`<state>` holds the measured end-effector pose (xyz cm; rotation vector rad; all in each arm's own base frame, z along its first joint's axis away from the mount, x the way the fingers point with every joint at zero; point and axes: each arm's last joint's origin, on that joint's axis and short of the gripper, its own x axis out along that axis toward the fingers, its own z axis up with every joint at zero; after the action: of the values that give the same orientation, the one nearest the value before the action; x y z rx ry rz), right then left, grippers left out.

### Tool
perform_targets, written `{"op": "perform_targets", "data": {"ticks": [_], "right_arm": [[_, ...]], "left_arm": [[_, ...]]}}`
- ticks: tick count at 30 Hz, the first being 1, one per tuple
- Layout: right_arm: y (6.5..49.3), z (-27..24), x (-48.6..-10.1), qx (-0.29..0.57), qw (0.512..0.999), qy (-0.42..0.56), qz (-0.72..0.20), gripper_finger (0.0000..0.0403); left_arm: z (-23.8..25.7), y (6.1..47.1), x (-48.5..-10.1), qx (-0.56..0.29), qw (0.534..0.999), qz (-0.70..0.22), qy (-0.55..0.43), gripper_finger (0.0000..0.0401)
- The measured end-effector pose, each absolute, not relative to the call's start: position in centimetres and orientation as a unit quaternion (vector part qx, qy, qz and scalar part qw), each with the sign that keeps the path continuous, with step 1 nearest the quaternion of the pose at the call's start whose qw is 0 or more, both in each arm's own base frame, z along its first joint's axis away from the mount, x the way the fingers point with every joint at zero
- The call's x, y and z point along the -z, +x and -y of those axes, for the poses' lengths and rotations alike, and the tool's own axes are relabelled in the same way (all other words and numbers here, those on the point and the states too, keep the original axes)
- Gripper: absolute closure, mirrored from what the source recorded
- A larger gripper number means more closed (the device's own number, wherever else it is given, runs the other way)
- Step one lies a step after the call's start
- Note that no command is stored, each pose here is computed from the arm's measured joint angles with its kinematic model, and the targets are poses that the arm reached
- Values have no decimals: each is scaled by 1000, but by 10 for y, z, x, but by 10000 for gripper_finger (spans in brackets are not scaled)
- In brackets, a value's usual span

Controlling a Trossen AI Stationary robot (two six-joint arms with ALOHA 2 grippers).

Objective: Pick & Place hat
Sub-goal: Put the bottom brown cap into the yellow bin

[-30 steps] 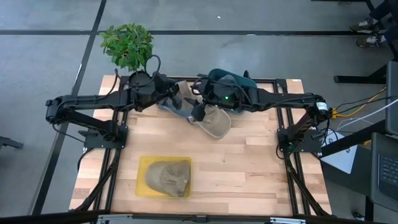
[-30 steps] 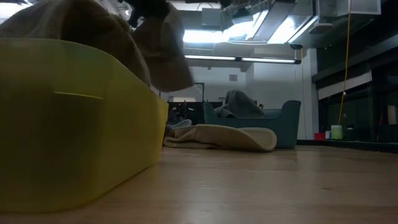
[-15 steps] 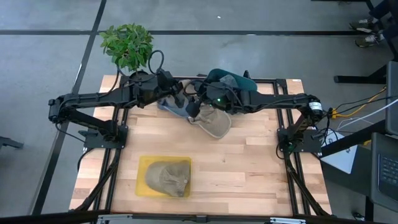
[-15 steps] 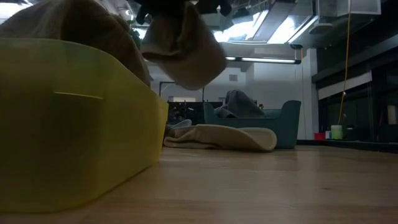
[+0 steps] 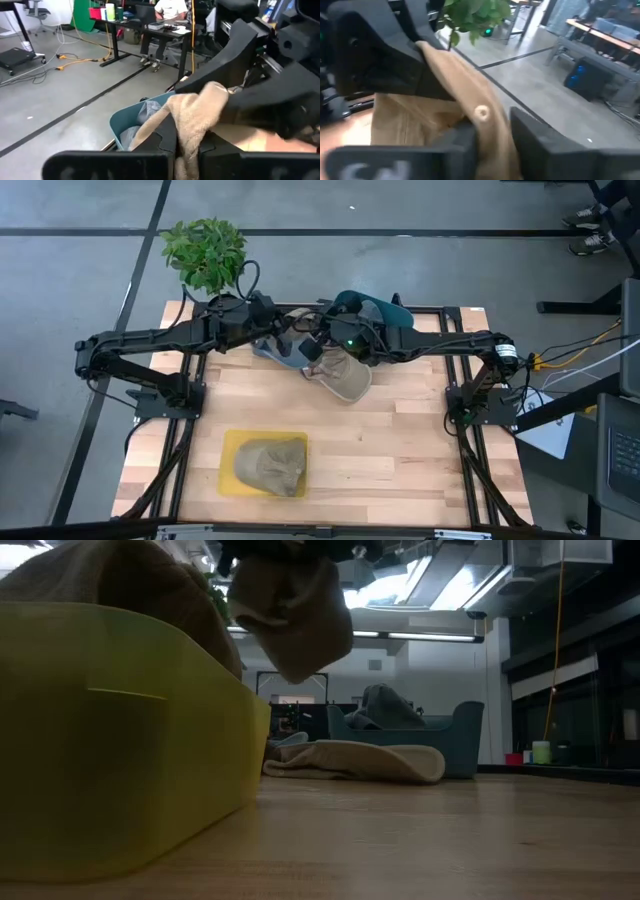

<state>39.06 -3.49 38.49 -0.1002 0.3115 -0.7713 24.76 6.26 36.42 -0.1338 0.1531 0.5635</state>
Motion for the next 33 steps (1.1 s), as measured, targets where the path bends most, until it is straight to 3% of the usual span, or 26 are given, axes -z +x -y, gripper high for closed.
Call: {"op": "perform_targets", "data": {"ticks": [4, 9, 19, 24, 33], "right_arm": [[392, 33, -384, 344, 925, -45, -156, 386], [392, 32, -382, 321, 932, -39, -165, 390], [371, 39, -395, 327, 925, -48, -186, 398], [357, 44, -410, 300, 934, -62, -183, 400], [342, 45, -437, 120, 986, -31, -112, 401]], "left_arm": [[-62, 244, -363, -276, 955, -98, -37, 382], [-60, 244, -359, -248, 961, -126, -13, 338], [-50, 222, -370, -108, 985, -130, 18, 248], [-42, 197, -389, -81, 992, -85, 41, 229], [-34, 157, -407, -85, 993, -41, 69, 230]]}}
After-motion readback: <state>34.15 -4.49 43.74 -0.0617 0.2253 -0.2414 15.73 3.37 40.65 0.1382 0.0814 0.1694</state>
